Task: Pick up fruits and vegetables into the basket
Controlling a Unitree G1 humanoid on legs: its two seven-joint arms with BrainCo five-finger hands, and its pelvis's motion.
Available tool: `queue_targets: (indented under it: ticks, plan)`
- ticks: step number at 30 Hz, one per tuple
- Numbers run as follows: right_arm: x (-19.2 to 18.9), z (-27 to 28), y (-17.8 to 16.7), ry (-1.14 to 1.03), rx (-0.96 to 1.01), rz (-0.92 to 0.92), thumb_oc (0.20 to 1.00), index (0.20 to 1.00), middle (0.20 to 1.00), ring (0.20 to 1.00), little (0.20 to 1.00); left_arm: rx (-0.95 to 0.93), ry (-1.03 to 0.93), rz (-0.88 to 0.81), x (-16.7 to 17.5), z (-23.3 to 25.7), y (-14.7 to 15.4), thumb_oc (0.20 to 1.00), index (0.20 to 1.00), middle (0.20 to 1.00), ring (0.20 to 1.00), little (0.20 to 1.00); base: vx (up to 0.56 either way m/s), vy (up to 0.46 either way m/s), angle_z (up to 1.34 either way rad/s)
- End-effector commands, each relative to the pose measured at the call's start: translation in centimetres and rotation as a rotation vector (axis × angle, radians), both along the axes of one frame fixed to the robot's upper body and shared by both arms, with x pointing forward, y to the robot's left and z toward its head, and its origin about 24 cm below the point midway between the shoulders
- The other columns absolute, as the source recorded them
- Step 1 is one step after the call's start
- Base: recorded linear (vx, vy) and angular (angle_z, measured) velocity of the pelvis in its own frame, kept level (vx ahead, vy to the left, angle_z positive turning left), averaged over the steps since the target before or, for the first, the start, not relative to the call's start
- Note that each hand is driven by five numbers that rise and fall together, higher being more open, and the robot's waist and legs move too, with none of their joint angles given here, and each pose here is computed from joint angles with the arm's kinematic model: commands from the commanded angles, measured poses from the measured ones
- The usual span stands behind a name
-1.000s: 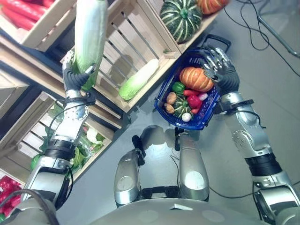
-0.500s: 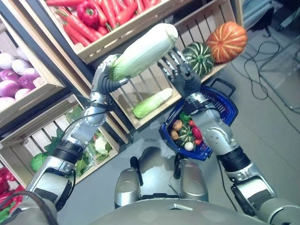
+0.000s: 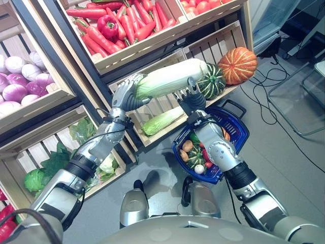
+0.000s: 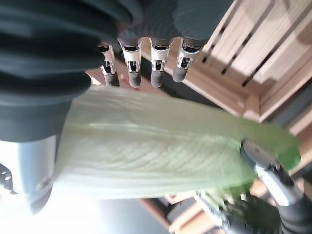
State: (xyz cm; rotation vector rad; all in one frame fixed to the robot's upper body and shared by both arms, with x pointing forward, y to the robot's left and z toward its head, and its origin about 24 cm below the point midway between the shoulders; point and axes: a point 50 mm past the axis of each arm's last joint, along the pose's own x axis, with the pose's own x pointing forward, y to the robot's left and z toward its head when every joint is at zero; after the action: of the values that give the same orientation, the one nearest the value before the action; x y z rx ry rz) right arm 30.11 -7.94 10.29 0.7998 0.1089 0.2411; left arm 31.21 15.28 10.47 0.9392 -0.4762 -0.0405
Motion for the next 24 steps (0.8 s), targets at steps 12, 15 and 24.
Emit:
queue_targets:
  ticks: [12, 15, 24]
  plan:
    - [0.0, 4.7, 3.1, -0.199, 0.106, 0.047, 1.0, 1.0, 1.0, 1.0, 1.0, 0.274, -0.071, -0.165, -0.3, 2.4, -6.1, 0.2, 0.2, 0.2, 0.2, 0.2, 0.0, 0.0, 0.0]
    - [0.2, 6.0, 3.4, -0.253, 0.155, 0.084, 1.0, 1.0, 1.0, 1.0, 1.0, 0.321, -0.015, -0.22, -0.6, 1.6, -7.2, 0.2, 0.2, 0.2, 0.2, 0.2, -0.04, 0.003, 0.02]
    - [0.5, 9.0, 3.5, -0.409, 0.187, 0.092, 1.0, 1.0, 1.0, 1.0, 1.0, 0.388, 0.141, -0.357, -1.9, -0.6, -9.2, 0.2, 0.2, 0.2, 0.2, 0.2, -0.03, 0.004, 0.03]
